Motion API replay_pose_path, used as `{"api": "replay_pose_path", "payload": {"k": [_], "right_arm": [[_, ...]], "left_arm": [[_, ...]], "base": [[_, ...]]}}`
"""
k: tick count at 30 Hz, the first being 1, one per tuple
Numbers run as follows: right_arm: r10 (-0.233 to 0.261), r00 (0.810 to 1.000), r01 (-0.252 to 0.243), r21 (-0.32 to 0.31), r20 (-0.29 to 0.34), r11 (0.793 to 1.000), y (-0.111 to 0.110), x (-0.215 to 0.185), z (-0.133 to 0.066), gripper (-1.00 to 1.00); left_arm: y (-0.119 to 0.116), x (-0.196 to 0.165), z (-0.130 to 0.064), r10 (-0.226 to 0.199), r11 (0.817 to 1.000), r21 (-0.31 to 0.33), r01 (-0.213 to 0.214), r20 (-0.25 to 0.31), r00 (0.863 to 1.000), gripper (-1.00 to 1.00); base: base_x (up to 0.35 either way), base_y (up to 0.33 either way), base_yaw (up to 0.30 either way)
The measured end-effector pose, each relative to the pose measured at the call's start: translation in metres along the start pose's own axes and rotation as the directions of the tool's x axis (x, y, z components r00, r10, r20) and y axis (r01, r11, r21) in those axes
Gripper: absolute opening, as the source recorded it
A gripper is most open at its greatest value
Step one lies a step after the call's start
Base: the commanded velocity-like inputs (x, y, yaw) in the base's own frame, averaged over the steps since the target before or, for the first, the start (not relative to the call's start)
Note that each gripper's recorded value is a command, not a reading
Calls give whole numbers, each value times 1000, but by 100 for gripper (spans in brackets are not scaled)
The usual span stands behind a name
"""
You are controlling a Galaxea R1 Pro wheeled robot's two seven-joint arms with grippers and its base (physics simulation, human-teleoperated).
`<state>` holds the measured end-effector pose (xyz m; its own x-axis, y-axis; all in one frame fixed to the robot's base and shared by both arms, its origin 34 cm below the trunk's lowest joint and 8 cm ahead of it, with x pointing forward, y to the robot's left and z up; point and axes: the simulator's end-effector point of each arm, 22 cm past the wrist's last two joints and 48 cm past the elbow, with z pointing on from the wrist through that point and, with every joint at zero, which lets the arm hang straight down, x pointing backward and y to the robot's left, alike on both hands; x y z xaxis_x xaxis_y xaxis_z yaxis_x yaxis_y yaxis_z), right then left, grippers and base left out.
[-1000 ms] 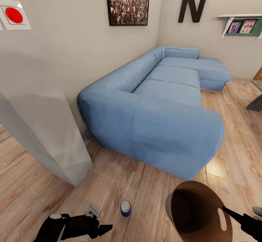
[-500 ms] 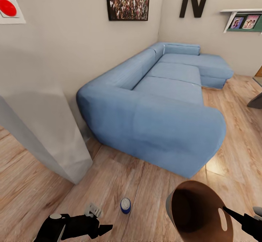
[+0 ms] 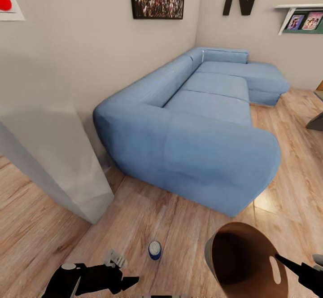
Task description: Put the three can of soda from the living room inside the tash can in the kitchen.
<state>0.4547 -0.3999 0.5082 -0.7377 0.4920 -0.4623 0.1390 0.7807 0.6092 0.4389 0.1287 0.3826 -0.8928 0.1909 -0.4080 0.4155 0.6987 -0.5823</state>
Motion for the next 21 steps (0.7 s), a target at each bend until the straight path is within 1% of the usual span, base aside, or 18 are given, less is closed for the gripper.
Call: {"api": "replay_pose_path", "payload": {"k": [7, 10, 13, 21], "right_arm": [[-5, 1000, 5, -7, -10, 1000, -1, -1, -1, -100], [0, 1000, 0, -14, 2, 1000, -1, -5, -5, -100], [2, 1000, -1, -36, 20, 999, 1, -11, -12, -100], [3, 1000, -2, -45, 26, 999, 2, -13, -15, -100]], "left_arm": [[1, 4, 2, -7, 1000, 2, 7, -9, 1000, 100], [1, 4, 2, -9, 1000, 1, 9, -9, 1000, 100], [1, 5, 3, -9, 1000, 1, 9, -11, 1000, 100], [1, 3, 2, -5, 1000, 0, 5, -9, 1000, 100]], "base": [[0, 0, 0], [0, 0, 0], [0, 0, 0], [0, 0, 0]]}}
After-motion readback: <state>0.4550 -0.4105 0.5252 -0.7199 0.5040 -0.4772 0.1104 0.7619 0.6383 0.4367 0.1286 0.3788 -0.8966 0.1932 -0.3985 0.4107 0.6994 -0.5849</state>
